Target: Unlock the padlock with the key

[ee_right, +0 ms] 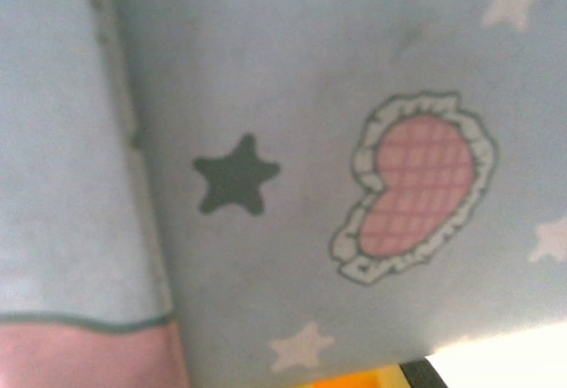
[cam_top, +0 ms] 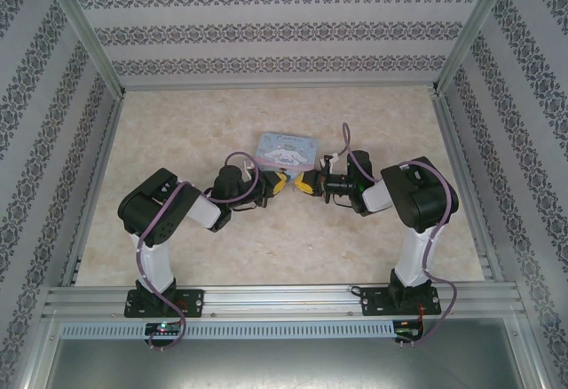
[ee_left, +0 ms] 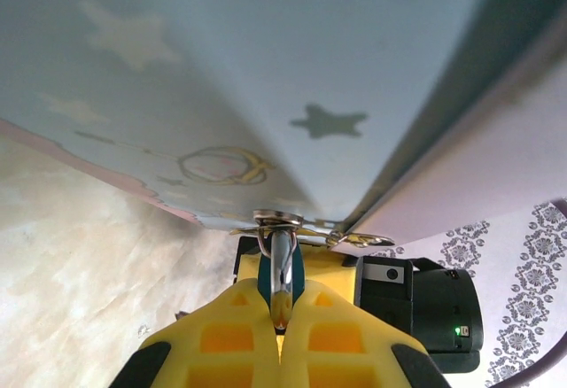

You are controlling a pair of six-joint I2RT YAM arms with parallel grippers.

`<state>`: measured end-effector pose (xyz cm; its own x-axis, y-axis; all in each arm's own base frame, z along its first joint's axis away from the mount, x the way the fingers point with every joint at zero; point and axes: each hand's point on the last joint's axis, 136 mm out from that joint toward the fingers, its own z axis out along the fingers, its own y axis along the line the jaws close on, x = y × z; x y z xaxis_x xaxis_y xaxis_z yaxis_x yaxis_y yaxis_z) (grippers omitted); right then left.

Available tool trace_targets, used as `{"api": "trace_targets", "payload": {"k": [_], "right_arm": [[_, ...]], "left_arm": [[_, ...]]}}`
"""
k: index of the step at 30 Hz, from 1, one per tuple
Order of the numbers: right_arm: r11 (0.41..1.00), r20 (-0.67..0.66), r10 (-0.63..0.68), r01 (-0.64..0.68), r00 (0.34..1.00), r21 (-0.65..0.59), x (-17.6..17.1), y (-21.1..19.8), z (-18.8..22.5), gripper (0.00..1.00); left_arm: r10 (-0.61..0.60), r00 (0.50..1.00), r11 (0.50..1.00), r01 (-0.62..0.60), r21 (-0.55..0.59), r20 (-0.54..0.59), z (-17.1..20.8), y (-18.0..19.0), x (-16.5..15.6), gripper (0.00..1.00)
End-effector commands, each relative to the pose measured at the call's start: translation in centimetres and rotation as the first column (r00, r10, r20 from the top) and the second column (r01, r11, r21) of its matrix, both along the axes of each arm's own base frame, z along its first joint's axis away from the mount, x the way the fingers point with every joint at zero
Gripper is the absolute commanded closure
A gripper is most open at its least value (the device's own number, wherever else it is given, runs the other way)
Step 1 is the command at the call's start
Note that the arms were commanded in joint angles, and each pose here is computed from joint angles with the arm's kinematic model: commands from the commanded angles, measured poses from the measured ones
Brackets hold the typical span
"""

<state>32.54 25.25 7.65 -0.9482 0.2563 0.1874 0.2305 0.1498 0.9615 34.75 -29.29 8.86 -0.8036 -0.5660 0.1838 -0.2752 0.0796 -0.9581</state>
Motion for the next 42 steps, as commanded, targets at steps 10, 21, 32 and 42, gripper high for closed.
{"api": "trace_targets", "payload": {"k": [10,21,32,42], "right_arm": [[0.999,0.059,-0.044,0.045,0.997,-0.015,2.3,-0.9,-0.3,1.00],[1.000,0.050,-0.031,0.031,0.998,0.002,2.0,0.4,0.9,1.00],[0.999,0.056,-0.031,0.030,0.998,0.012,2.9,3.5,1.8,1.00],[0.996,0.056,-0.087,0.087,0.995,0.003,3.8,2.7,2.1,0.86]], "left_arm": [[-0.202,0.970,0.972,0.216,-0.095,0.133,4.4,-3.3,-3.3,1.00],[-0.226,0.967,0.969,0.235,-0.075,0.120,3.4,-3.4,-3.6,1.00],[-0.238,0.964,0.965,0.248,-0.081,0.119,3.2,-4.0,-3.8,1.00],[-0.116,0.993,0.993,0.116,-0.019,0.028,-0.2,-2.3,-2.7,1.00]]}}
